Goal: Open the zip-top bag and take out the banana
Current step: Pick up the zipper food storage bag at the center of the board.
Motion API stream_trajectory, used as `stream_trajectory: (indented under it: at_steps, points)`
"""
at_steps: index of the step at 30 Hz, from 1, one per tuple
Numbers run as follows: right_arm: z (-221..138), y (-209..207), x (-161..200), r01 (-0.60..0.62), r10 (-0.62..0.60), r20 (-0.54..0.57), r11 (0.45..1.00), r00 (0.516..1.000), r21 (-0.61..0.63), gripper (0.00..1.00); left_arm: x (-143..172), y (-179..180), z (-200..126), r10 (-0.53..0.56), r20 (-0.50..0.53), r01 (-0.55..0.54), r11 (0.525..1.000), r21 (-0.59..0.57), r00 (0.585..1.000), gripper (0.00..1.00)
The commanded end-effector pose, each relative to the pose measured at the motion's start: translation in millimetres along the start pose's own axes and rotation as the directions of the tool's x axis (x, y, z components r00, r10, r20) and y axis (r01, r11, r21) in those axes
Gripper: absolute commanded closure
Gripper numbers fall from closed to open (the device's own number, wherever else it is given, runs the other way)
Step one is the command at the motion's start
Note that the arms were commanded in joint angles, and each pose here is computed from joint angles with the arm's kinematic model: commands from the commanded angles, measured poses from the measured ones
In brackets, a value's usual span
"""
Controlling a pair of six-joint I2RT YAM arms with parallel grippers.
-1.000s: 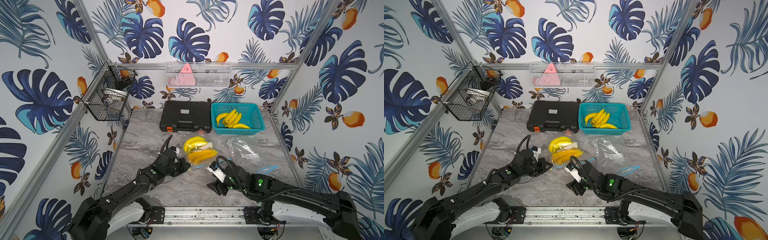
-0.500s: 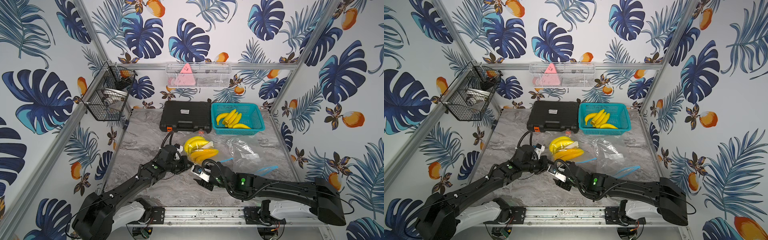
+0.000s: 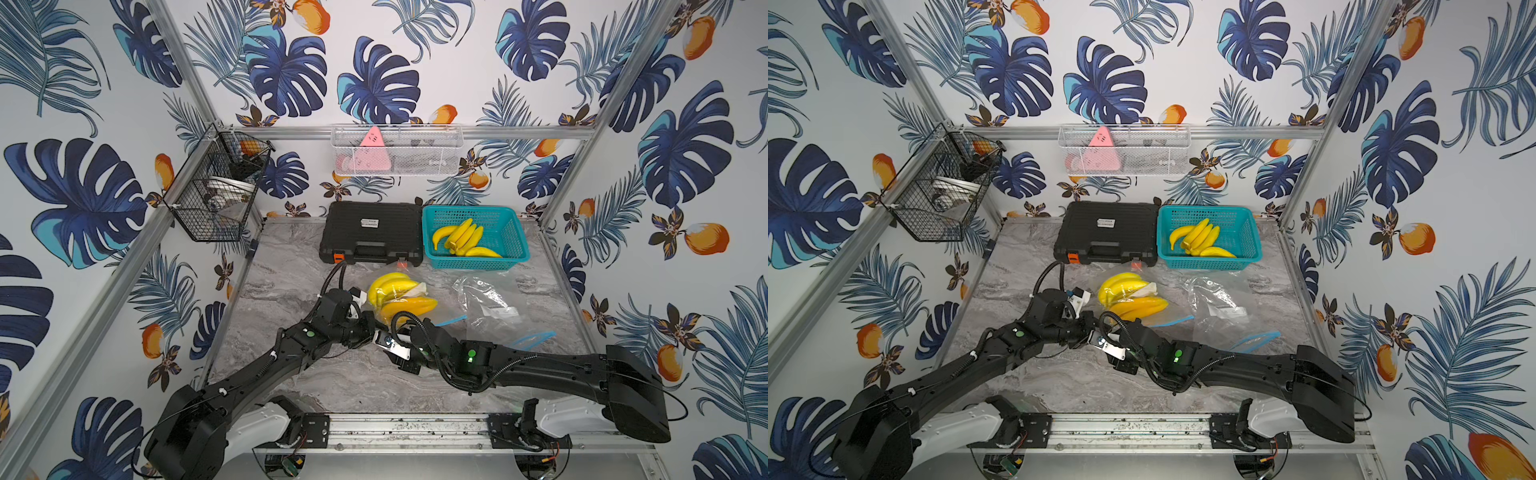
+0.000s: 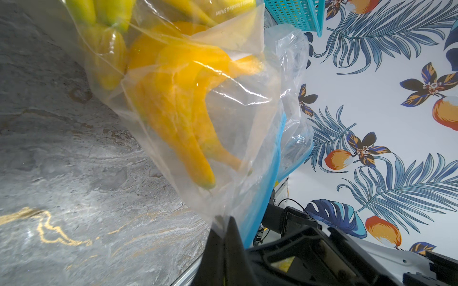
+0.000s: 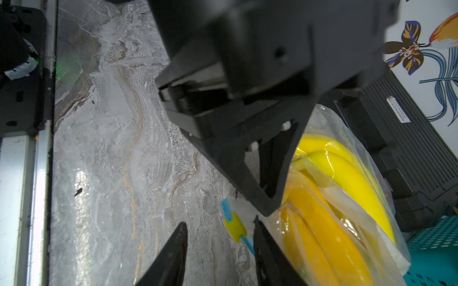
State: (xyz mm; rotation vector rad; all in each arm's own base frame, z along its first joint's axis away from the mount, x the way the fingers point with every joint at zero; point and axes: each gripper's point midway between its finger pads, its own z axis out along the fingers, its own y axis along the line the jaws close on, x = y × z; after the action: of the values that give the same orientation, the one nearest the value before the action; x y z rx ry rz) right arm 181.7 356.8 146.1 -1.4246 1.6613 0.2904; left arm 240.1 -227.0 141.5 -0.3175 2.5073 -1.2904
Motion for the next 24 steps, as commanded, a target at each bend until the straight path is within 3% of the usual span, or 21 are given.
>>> stream_trajectory:
  at_steps: [1,24]
  points:
    - [1.2,-1.8,0.0,0.021,-0.02,0.004,1.0,1.0,-0.008,0.58,-1.4,-8.1,0.9,0.003,-0.005,-0.003,0.999,0.038,1.0,1.0]
    - [13.6,3.2,10.3,0.031,-0.032,-0.035,0.999,0.999,-0.039,0.79,-0.7,-6.0,-1.0,-0.025,-0.002,0.025,0.998,0.06,1.0,1.0]
